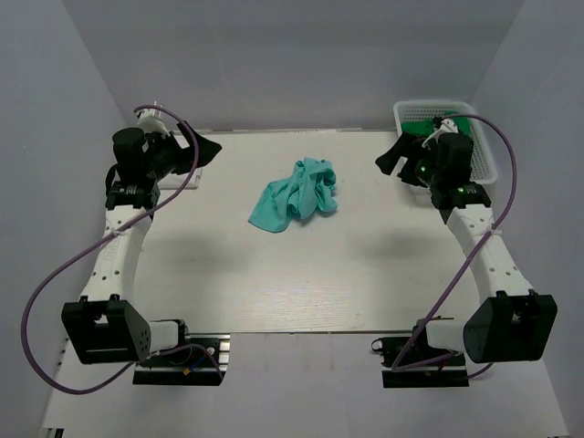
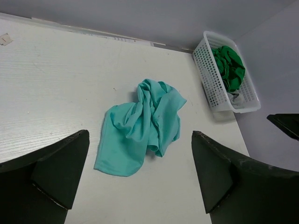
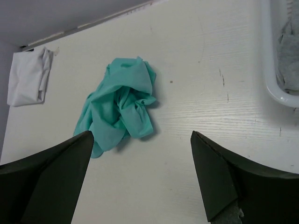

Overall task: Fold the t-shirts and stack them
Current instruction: Flatten out the tshirt

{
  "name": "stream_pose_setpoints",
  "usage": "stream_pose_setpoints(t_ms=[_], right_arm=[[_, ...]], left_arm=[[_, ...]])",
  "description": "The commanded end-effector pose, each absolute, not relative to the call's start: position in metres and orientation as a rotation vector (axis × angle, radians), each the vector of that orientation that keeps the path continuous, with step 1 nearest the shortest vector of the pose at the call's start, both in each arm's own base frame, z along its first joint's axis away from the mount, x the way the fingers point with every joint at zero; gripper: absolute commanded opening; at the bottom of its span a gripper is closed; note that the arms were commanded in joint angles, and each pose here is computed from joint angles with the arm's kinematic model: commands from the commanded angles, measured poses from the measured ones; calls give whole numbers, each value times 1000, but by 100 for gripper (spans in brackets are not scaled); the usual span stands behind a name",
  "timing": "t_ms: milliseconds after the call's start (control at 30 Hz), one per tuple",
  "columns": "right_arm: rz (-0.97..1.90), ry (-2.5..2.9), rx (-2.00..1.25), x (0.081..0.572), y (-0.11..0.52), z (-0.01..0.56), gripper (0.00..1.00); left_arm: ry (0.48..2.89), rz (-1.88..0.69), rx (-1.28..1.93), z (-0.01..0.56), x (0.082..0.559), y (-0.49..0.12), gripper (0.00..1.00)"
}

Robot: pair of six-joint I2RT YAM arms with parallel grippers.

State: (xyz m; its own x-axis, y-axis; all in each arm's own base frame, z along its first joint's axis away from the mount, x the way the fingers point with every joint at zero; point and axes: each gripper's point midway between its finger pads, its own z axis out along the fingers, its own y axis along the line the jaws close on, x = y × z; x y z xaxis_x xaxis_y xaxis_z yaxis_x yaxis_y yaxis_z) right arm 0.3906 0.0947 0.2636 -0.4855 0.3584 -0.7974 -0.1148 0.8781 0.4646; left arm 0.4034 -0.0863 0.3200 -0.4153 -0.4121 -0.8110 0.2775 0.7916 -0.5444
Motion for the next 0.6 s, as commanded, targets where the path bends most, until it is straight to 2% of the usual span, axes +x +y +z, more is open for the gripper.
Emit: stream_pose_setpoints(t_ms=[0,167,333,567], right_arm=[[605,2037,162,384,99,268,90],[540,2098,146,374,92,254,90],[500,2190,106,377,93,240,90],[622,2361,-42,400,155,219,90]], left_arm=[[1805,-789,-68,330,385,-91,100],[1874,-789,-73,310,382,-91,100],[2179,-701,-224,227,391,-81,100],[2363,-668,-194,152,387,-112,100]])
